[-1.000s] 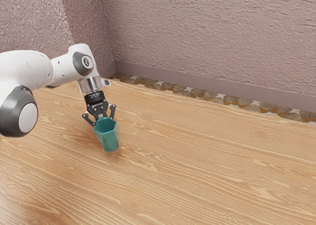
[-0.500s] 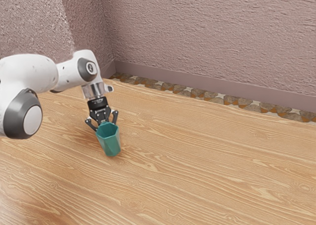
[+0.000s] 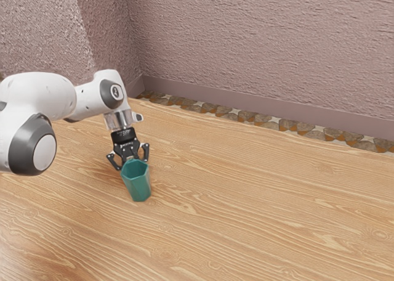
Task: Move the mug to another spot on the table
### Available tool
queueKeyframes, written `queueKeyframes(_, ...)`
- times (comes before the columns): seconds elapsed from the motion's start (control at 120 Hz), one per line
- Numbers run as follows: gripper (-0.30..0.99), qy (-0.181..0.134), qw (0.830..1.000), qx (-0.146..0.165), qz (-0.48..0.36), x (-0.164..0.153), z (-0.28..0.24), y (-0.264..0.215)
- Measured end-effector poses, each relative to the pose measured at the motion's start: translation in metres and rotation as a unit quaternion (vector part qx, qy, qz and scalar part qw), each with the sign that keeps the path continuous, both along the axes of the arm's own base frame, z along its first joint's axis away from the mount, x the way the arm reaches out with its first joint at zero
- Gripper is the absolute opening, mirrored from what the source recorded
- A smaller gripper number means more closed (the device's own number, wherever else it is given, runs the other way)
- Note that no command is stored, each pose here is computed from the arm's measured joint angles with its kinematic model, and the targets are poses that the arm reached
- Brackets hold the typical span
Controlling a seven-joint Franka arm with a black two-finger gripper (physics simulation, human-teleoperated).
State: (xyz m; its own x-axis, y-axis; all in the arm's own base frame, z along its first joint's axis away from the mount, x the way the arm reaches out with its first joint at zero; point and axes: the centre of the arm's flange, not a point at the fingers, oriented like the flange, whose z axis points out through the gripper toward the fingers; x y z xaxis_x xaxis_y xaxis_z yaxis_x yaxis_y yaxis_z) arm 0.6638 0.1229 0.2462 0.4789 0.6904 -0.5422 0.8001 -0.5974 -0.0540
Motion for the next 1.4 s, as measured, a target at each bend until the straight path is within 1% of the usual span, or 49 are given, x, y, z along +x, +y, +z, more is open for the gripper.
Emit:
queueKeyframes(0.25,0.47,-0.001,1.0,0.004,0.005,-0.001,0.0,0.005)
queueKeyframes(0.358,0.54,0.0,1.0,0.01,0.008,-0.003,0.001,0.012)
queueKeyframes(0.483,0.59,-0.003,1.0,0.016,0.013,-0.004,0.001,0.019)
queueKeyframes(0.567,0.62,-0.012,0.999,0.029,0.01,-0.001,0.003,0.02)
queueKeyframes(0.733,0.66,-0.043,0.996,0.072,-0.001,0.008,0.013,0.029)
queueKeyframes(0.8,0.66,-0.066,0.994,0.091,-0.005,0.011,0.038,0.034)
queueKeyframes(0.892,0.67,-0.104,0.988,0.115,-0.017,0.014,0.092,0.034)
queueKeyframes(0.967,0.68,-0.144,0.98,0.135,-0.035,0.009,0.159,0.021)
queueKeyframes(1.025,0.68,-0.168,0.973,0.148,-0.052,-0.006,0.21,0.008)
queueKeyframes(1.117,0.69,-0.183,0.969,0.152,-0.071,-0.037,0.257,-0.009)
queueKeyframes(1.225,0.69,-0.196,0.963,0.161,-0.093,-0.067,0.304,-0.016)
queueKeyframes(1.3,0.69,-0.212,0.954,0.162,-0.134,-0.08,0.33,-0.029)
queueKeyframes(1.358,0.69,-0.227,0.945,0.157,-0.174,-0.087,0.347,-0.049)
queueKeyframes(1.4,0.69,-0.232,0.94,0.15,-0.201,-0.091,0.354,-0.064)
